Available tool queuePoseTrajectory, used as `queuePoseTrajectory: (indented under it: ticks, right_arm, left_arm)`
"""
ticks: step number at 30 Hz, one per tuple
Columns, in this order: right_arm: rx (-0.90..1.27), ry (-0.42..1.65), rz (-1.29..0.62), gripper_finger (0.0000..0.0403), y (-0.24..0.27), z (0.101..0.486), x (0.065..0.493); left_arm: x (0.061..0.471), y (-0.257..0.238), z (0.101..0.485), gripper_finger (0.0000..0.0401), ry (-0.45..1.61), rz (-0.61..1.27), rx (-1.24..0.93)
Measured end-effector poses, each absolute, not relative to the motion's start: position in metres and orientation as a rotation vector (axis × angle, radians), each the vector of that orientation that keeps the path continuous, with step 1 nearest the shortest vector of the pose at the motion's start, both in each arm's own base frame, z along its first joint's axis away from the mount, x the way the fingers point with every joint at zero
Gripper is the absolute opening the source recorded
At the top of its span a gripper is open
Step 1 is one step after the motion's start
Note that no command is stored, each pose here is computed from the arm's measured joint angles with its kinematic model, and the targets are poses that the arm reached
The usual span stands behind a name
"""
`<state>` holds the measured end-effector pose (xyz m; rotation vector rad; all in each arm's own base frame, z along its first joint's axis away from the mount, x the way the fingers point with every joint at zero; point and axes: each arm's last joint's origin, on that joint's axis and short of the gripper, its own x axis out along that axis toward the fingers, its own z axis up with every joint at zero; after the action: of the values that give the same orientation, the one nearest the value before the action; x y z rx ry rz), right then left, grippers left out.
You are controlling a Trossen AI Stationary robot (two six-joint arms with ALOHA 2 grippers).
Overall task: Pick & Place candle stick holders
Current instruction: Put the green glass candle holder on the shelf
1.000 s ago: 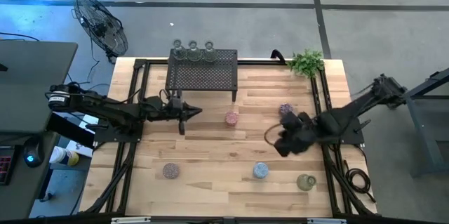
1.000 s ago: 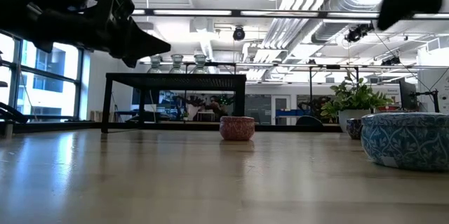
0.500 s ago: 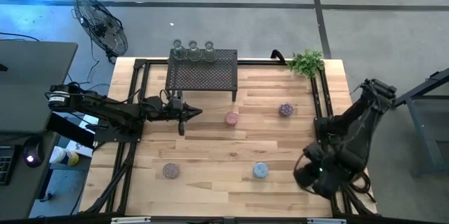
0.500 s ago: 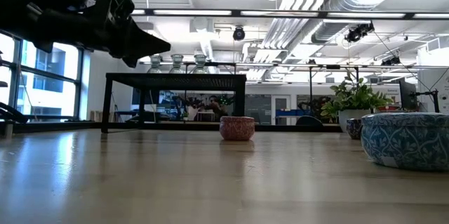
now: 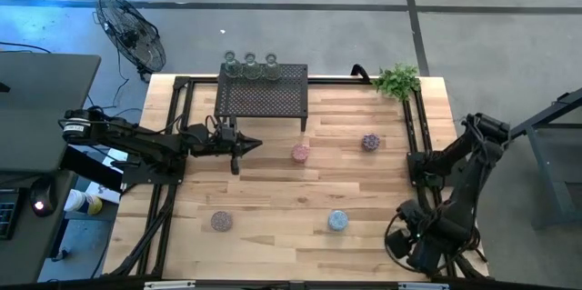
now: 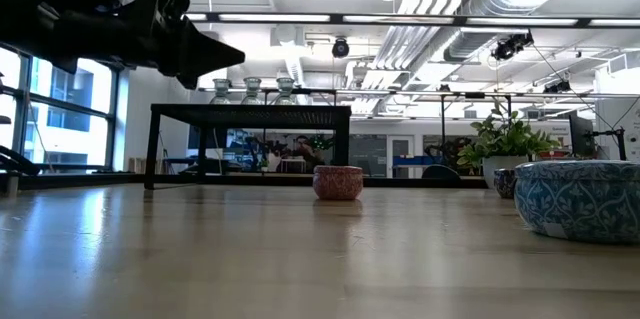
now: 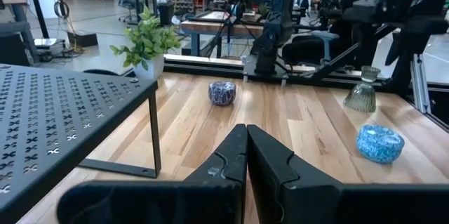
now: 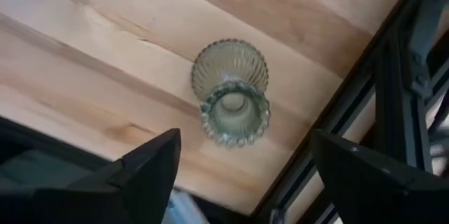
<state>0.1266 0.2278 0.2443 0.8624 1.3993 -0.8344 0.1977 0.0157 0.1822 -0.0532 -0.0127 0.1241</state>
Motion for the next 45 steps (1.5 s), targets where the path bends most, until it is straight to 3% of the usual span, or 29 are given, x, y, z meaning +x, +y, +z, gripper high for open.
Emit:
queuePoseTrajectory:
  ticks: [6, 13, 28, 30, 38, 45]
  right_arm:
    - [0.716, 1.423, -0.819, 0.0314, 0.237, 0.224, 0.132]
    - [0.693, 1.408, -0.815, 0.0304, 0.243, 0.215, 0.136]
    - [0.723, 1.406, -0.753, 0.0175, 0.239, 0.194, 0.141]
    - [0.721, 1.399, -0.74, 0.0156, 0.237, 0.196, 0.143]
    - [0.769, 1.317, -0.641, 0.0154, 0.214, 0.225, 0.165]
    - [0.716, 1.231, -0.526, 0.0156, 0.153, 0.265, 0.215]
  left_arm:
    - [0.198, 0.016, 0.182, 0.0005, -0.015, 0.129, -0.053]
    - [0.198, 0.016, 0.183, 0.0005, -0.016, 0.132, -0.053]
    - [0.198, 0.016, 0.183, 0.0005, -0.016, 0.133, -0.048]
    - [0.198, 0.016, 0.183, 0.0005, -0.015, 0.134, -0.038]
    - [0.198, 0.016, 0.183, 0.0005, -0.014, 0.135, -0.029]
    - [0.197, 0.022, 0.179, 0.0005, 0.022, 0.189, -0.082]
